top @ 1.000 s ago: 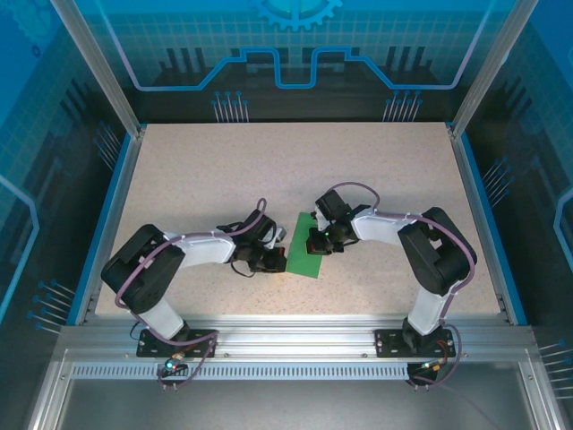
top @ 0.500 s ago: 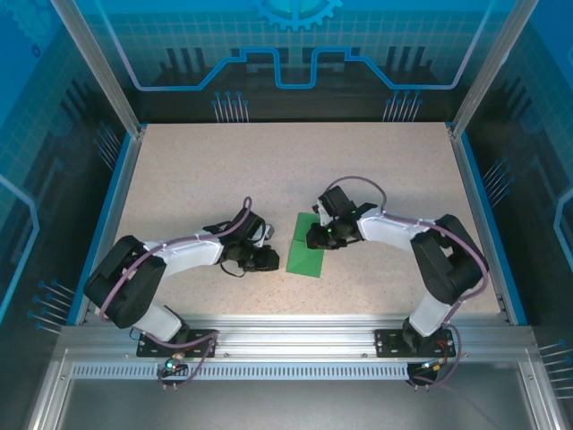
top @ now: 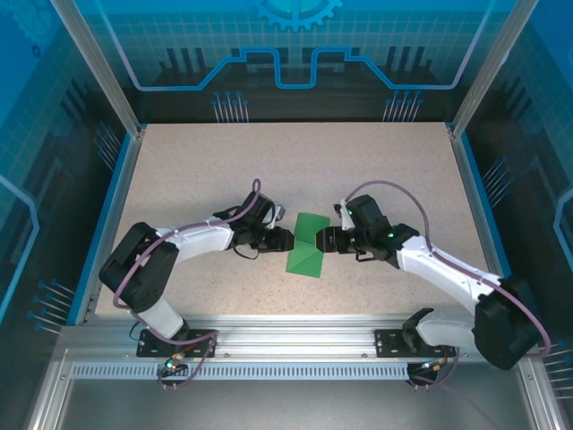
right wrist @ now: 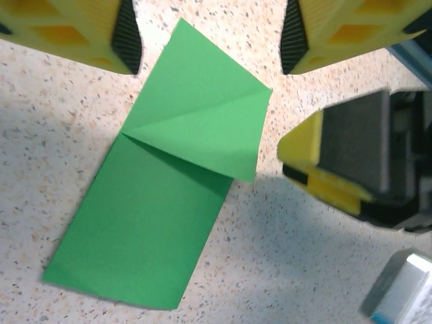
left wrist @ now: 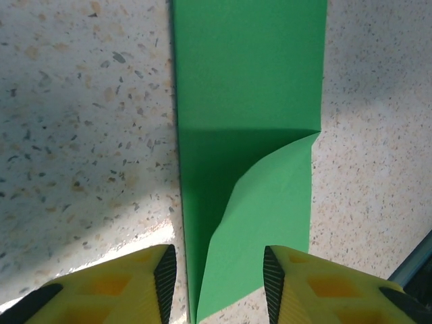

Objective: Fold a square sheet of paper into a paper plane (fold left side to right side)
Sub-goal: Fold the triangle a second time at the center of the table, then turn over the paper at the center of the table.

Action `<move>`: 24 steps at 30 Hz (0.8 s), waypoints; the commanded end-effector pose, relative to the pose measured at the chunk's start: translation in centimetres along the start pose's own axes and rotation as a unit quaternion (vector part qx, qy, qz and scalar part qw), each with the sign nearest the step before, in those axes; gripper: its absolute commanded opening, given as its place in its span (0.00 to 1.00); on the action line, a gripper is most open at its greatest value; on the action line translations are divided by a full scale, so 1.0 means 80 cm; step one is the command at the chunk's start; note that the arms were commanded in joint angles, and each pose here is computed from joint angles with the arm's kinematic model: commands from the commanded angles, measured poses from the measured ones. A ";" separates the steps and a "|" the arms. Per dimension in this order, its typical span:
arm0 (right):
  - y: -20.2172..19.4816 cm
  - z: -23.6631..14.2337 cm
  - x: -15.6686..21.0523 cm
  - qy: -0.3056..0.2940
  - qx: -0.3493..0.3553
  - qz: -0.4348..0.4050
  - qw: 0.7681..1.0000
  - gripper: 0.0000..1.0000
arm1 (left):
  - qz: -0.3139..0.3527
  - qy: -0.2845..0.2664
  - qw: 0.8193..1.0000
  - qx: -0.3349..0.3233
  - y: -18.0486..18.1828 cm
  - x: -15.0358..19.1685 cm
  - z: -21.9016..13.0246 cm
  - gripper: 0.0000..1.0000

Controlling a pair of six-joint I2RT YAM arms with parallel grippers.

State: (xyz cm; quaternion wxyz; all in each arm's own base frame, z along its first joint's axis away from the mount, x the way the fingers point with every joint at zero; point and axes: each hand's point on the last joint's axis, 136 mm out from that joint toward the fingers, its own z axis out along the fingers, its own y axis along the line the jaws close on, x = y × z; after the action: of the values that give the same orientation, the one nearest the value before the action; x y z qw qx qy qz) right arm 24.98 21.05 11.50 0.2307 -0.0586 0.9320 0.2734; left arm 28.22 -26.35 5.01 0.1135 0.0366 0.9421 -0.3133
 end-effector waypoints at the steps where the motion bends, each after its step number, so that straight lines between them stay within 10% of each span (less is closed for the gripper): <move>1: -0.005 -0.013 0.007 -0.016 -0.004 0.014 1.000 0.67 | 0.006 0.002 0.999 0.034 -0.015 -0.012 0.008 0.42; 24: -0.005 -0.005 0.039 -0.003 -0.041 0.054 0.998 0.78 | 0.036 -0.010 0.999 0.027 -0.016 -0.029 0.017 0.06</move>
State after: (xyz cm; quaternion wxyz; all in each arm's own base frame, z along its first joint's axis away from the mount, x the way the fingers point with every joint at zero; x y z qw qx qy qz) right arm 22.11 19.71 10.13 0.2236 -0.0191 0.9260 0.3036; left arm 29.98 -28.54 4.31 0.1093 0.0615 0.9332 -0.3368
